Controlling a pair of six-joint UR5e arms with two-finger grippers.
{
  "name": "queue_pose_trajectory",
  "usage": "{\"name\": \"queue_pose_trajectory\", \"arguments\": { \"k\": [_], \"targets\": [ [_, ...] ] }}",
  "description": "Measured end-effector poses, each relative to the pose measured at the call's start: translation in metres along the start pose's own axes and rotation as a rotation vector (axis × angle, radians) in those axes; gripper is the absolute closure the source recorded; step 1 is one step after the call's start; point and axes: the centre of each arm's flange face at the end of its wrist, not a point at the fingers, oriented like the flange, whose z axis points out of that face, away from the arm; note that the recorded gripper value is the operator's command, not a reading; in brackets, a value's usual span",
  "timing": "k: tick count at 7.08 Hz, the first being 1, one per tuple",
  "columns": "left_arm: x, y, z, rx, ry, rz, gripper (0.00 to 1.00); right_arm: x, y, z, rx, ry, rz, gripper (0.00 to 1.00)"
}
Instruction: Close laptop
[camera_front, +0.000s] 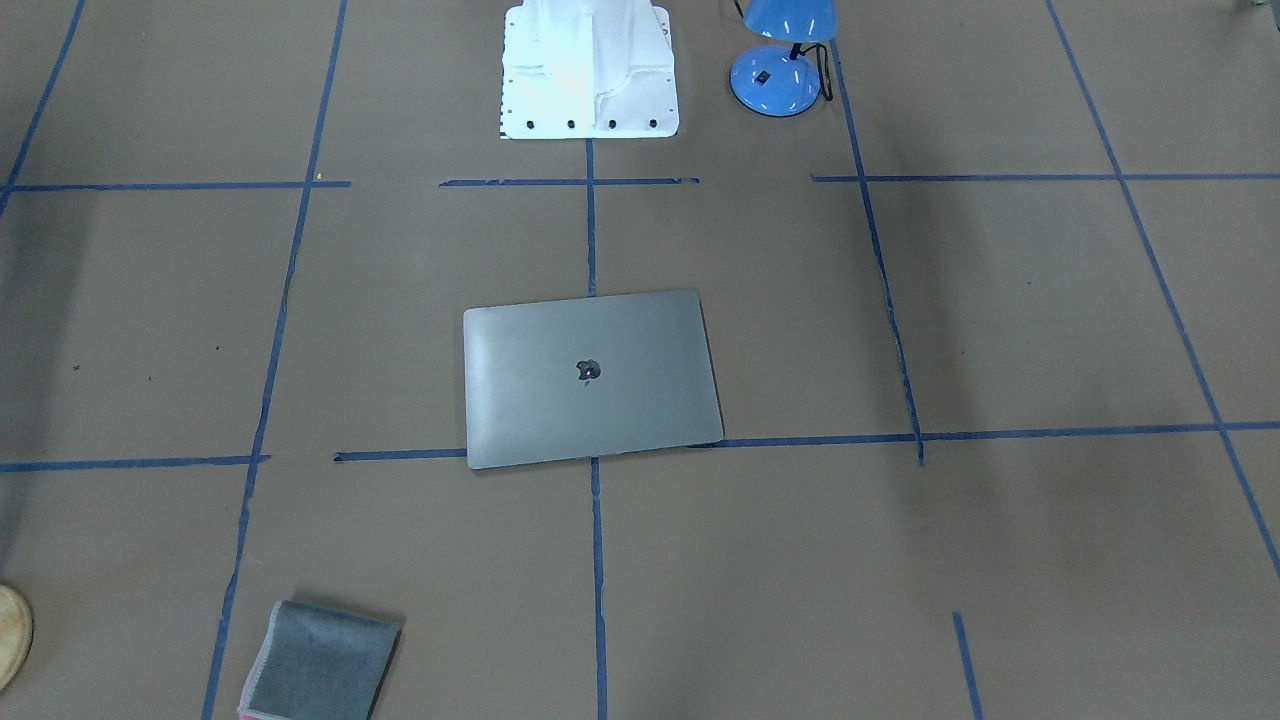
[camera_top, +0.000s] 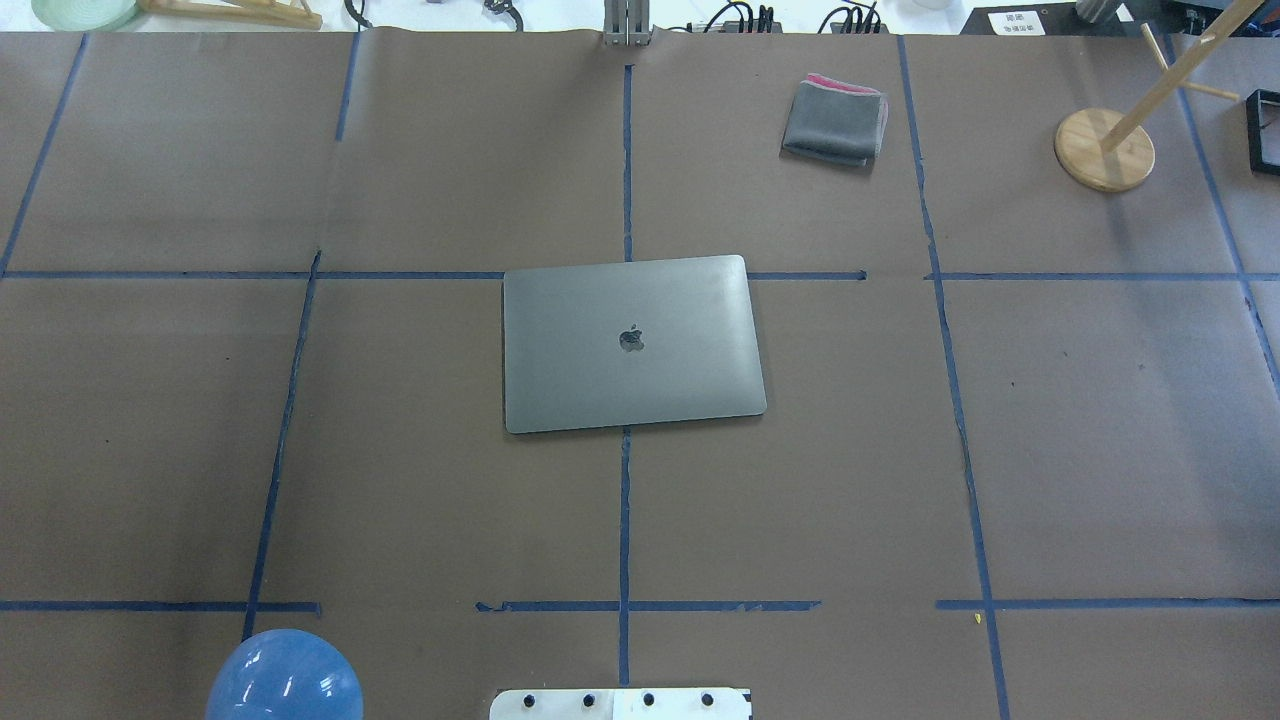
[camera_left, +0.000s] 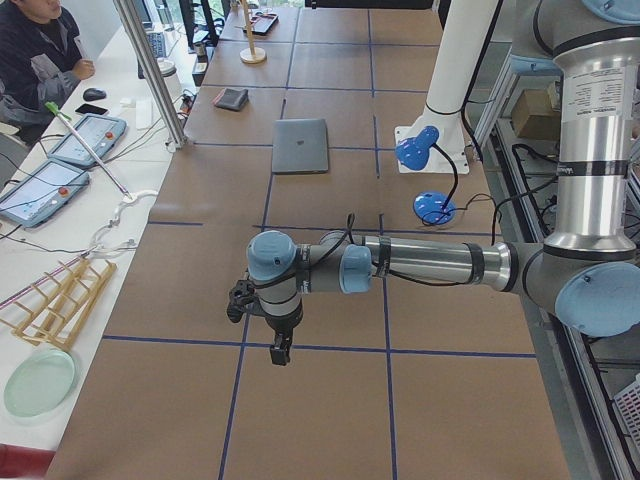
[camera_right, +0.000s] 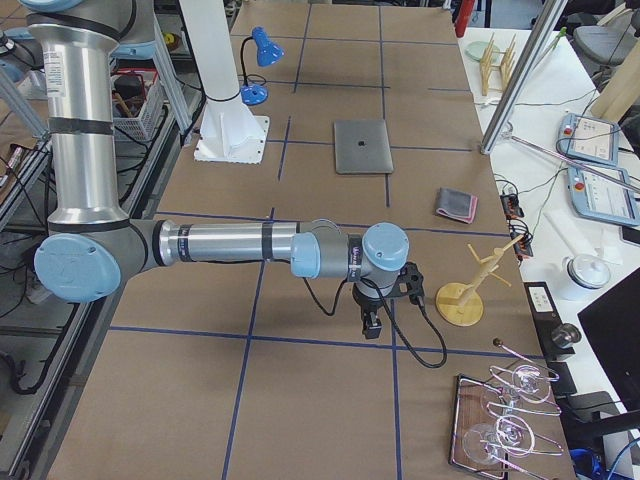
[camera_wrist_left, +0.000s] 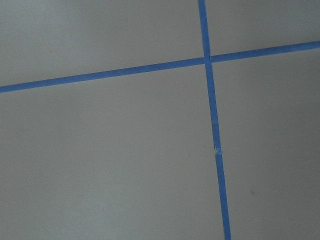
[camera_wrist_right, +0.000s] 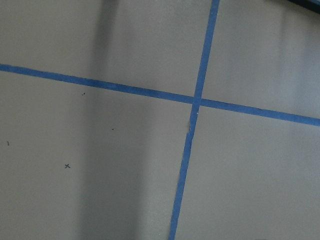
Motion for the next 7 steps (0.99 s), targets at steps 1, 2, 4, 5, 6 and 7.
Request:
{"name": "queue_pose_trajectory", "arguments": {
  "k": [1,2,4,5,6,7],
  "targets": [
    [0.0010,-0.0005,-0.0004,0.003,0.000,0.005,0.00,0.0003,0.0013,0.0007,-0.001,-0.001,0.002,0.00],
    [0.0016,-0.0009,-0.0010,0.005,0.000,0.008,0.00,0.0008,0.0032,0.0017,-0.003,-0.002,0.003,0.00],
    [0.0023,-0.0014,-0.0015,0.007,-0.001,0.011,0.00,0.0020,0.0056,0.0029,-0.006,-0.003,0.006,0.00],
    [0.0023,-0.0015,-0.0015,0.007,-0.001,0.011,0.00,0.0017,0.0057,0.0025,-0.005,-0.003,0.005,0.00],
    [0.0025,-0.0016,-0.0017,0.007,-0.001,0.012,0.00,0.0012,0.0056,0.0017,-0.003,-0.002,0.003,0.00],
    [0.0027,-0.0016,-0.0019,0.008,-0.001,0.012,0.00,0.0007,0.0055,0.0011,-0.001,-0.002,0.002,0.00]
  ]
}}
